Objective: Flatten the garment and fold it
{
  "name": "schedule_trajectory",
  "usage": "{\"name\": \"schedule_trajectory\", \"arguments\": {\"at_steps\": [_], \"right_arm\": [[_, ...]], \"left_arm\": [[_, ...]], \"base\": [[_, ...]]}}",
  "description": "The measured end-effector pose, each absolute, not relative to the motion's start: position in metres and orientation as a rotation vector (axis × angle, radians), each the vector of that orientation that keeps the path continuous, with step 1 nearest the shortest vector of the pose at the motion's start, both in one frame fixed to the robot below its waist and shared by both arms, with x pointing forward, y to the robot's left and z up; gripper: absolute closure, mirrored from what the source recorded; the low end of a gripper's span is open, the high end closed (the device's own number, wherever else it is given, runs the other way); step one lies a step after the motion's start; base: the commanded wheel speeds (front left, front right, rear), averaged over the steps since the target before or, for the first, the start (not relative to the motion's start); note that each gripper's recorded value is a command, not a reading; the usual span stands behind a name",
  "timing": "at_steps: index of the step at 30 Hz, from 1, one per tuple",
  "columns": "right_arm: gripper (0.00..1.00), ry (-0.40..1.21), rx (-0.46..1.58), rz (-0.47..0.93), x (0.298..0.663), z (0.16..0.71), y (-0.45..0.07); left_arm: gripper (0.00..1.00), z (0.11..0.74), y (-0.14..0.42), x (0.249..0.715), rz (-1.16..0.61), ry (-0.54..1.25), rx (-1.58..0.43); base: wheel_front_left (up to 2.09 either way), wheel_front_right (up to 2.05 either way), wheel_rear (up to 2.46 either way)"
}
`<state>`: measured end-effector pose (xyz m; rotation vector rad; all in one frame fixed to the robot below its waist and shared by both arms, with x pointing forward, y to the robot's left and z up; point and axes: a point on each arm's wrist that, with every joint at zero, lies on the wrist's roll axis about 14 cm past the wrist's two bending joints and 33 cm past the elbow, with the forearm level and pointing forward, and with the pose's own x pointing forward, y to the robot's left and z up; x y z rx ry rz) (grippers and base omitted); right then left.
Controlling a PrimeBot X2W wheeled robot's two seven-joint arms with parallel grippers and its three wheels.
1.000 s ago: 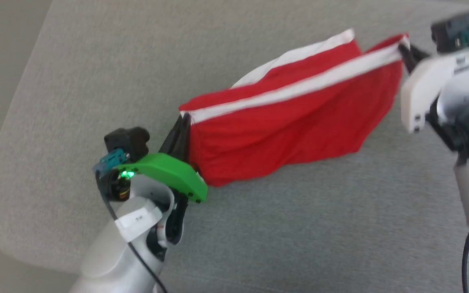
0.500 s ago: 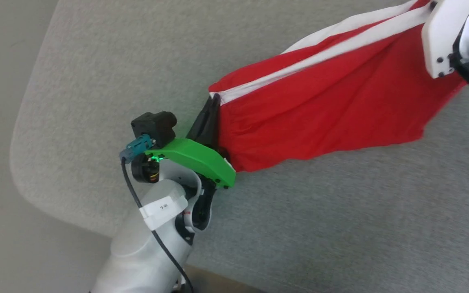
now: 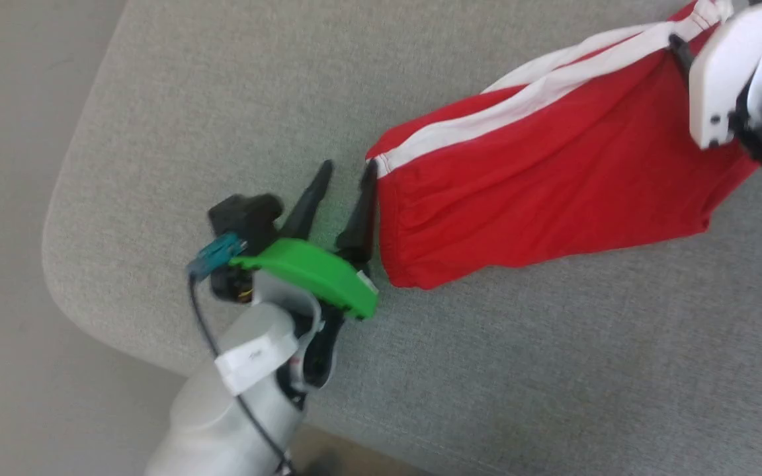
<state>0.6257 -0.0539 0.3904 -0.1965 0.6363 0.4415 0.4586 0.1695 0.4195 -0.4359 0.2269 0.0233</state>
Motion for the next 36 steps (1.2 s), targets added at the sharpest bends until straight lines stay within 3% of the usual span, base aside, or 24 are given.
{"name": "schedule_trajectory", "arguments": {"at_steps": [7, 16, 23, 33, 35, 36], "right_arm": [[0.0, 0.424, -0.062, 0.41, 0.595, 0.437, -0.071], [0.0, 0.191, 0.096, 0.299, 0.528, 0.484, -0.105], [0.0, 0.154, 0.131, 0.206, 0.491, 0.487, -0.128], [0.0, 0.194, 0.095, 0.156, 0.485, 0.47, -0.142], [0.0, 0.215, 0.094, 0.154, 0.488, 0.464, -0.142], [0.0, 0.222, 0.093, 0.155, 0.491, 0.461, -0.14]], "left_arm": [[0.0, 0.45, 0.159, 0.424, -0.058, 0.156, -0.388], [0.0, 0.442, 0.12, 0.391, -0.181, 0.215, -0.312], [0.0, 0.416, 0.113, 0.396, -0.139, 0.32, -0.28], [0.0, 0.378, 0.1, 0.402, -0.125, 0.523, -0.259], [0.73, 0.376, 0.1, 0.403, -0.123, 0.531, -0.26], [1.0, 0.376, 0.099, 0.403, -0.126, 0.531, -0.261]], "base": [[0.0, 0.0, 0.0], [0.0, 0.0, 0.0], [0.0, 0.0, 0.0], [0.0, 0.0, 0.0], [0.0, 0.0, 0.0], [0.0, 0.0, 0.0]]}}
